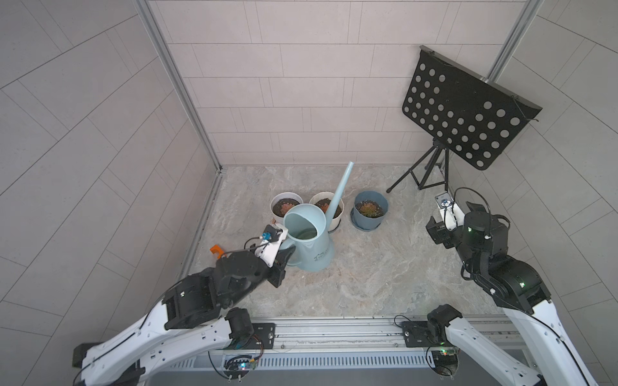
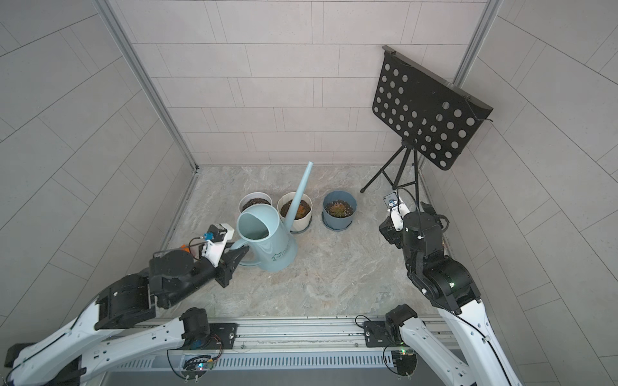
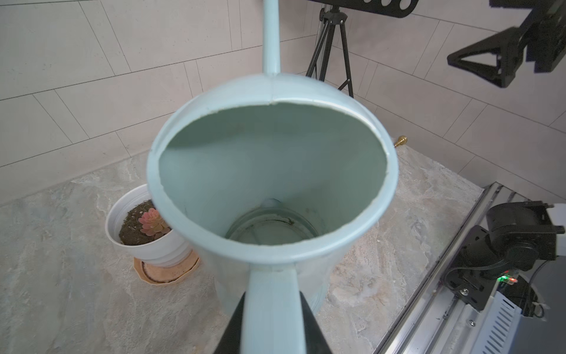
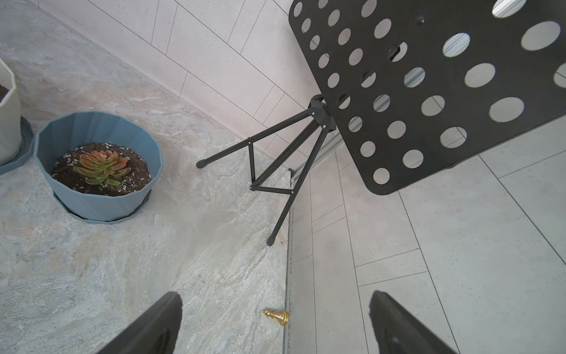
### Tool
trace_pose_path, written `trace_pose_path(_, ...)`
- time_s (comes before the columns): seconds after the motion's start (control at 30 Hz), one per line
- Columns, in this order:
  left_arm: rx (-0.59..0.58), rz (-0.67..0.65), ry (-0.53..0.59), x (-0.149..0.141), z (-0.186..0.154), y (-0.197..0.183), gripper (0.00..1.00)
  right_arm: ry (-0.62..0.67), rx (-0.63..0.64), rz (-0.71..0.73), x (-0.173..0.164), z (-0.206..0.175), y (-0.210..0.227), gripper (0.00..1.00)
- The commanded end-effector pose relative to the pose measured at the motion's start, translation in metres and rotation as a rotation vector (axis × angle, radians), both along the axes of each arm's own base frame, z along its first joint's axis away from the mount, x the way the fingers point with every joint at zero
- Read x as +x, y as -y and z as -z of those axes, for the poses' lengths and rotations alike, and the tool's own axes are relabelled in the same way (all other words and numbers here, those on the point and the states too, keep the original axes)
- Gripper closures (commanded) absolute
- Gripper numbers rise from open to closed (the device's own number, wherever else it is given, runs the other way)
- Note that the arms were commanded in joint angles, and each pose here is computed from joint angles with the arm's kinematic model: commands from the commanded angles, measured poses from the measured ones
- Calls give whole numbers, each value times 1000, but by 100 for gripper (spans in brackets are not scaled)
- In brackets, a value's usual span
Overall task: Water the succulent around the soil edge
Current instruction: Place the watering can at the center of the board.
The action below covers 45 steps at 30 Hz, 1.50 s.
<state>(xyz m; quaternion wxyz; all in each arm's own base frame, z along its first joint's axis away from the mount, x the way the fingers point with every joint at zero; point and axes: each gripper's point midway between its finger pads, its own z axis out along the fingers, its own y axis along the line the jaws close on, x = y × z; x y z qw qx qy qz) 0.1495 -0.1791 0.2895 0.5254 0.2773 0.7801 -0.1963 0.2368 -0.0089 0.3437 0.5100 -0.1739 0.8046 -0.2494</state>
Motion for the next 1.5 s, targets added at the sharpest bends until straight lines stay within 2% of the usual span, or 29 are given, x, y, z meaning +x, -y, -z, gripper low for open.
trace_pose_path(0.0, -150, -190, 187, 6, -40, 11, 100, 11, 2, 28, -6, -5, 7, 0)
trace_pose_path(0.1, -93, -225, 283, -19, -35, 44, 100, 12, 0, 31, -7, -5, 8, 0)
trace_pose_path(0.27, -151, -358, 232, -22, -4, 61, 100, 14, 2, 30, -7, -6, 8, 0)
trace_pose_path(0.47, -233, -484, 228, -23, 10, 75, 100, 18, 4, 28, -8, -7, 8, 0)
trace_pose_path(0.7, -243, -486, -6, -8, 70, 104, 100, 23, 1, 32, -9, -9, 9, 0)
trace_pose_path(0.9, -146, -499, -51, 3, 97, 111, 100, 20, -2, 32, -8, -9, 9, 1)
trace_pose_path(1.1, -19, -482, -25, 4, 118, 122, 100, 16, -4, 30, -6, -7, 8, 0)
trace_pose_path(1.23, 14, -475, -40, 3, 131, 122, 100, 16, -7, 33, -6, -7, 8, 0)
trace_pose_path(1.27, 22, -474, -43, 2, 132, 121, 96, 16, -7, 33, -7, -7, 9, 0)
trace_pose_path(1.47, 59, -455, -61, -1, 128, 115, 50, 21, -5, 35, -6, -9, 9, 0)
